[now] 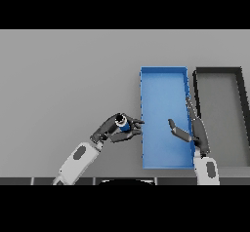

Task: Pick up the blue pipe and place it into the blue bin.

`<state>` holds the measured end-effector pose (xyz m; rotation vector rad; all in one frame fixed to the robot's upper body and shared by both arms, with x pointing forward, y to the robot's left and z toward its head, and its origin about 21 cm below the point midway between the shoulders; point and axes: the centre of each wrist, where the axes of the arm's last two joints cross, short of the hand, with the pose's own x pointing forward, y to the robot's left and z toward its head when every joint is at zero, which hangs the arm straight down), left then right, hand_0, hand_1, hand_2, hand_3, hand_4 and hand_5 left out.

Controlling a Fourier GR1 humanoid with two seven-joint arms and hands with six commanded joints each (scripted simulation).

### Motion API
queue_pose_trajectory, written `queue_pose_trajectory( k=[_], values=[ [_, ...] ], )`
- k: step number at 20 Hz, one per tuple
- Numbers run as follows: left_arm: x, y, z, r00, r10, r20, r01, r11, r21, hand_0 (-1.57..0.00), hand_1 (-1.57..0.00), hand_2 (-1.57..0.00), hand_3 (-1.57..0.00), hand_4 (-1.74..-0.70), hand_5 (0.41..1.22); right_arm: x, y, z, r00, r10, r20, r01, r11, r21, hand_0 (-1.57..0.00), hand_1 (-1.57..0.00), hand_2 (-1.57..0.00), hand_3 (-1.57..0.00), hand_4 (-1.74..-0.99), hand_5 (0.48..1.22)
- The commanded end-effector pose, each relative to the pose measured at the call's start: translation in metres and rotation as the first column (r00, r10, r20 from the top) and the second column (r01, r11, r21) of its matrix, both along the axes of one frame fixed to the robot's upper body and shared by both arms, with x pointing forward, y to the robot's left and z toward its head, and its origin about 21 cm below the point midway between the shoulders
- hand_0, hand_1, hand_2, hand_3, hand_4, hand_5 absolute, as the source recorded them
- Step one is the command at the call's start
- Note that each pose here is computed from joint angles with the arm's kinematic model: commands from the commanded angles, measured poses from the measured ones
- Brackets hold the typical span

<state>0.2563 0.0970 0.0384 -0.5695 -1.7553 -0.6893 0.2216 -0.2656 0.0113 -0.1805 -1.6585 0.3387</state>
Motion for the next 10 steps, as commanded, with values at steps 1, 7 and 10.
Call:
queue_pose_trajectory(
  k=[1, 7, 10],
  values=[
    [0.0, -0.001, 0.004, 1.0, -0.013, 0.007, 0.012, 1.0, 0.003, -1.56, -1.56, -1.56, -1.56, -1.47, 1.217, -0.003, -0.004, -0.001, 1.0, -0.006, 0.005, 0.006, 1.0, -0.011, 0.0, 0.0, 0.0, 0.0, -1.17, 0.644],
    [-0.003, -0.012, 0.009, 1.0, -0.022, -0.007, 0.023, 0.999, 0.038, -1.57, -1.57, -1.57, -1.57, -1.47, 1.22, -0.009, -0.005, 0.0, 0.999, -0.021, 0.033, 0.022, 0.999, -0.024, 0.0, 0.0, 0.0, 0.0, -1.141, 0.643],
    [-0.001, -0.007, 0.01, 1.0, -0.019, -0.006, 0.019, 0.999, 0.039, -1.57, -1.57, -1.57, -1.57, -1.47, 1.22, -0.024, -0.003, 0.007, 0.996, -0.068, 0.056, 0.071, 0.996, -0.053, 0.0, 0.0, 0.0, 0.0, -1.166, 0.643]
  ],
)
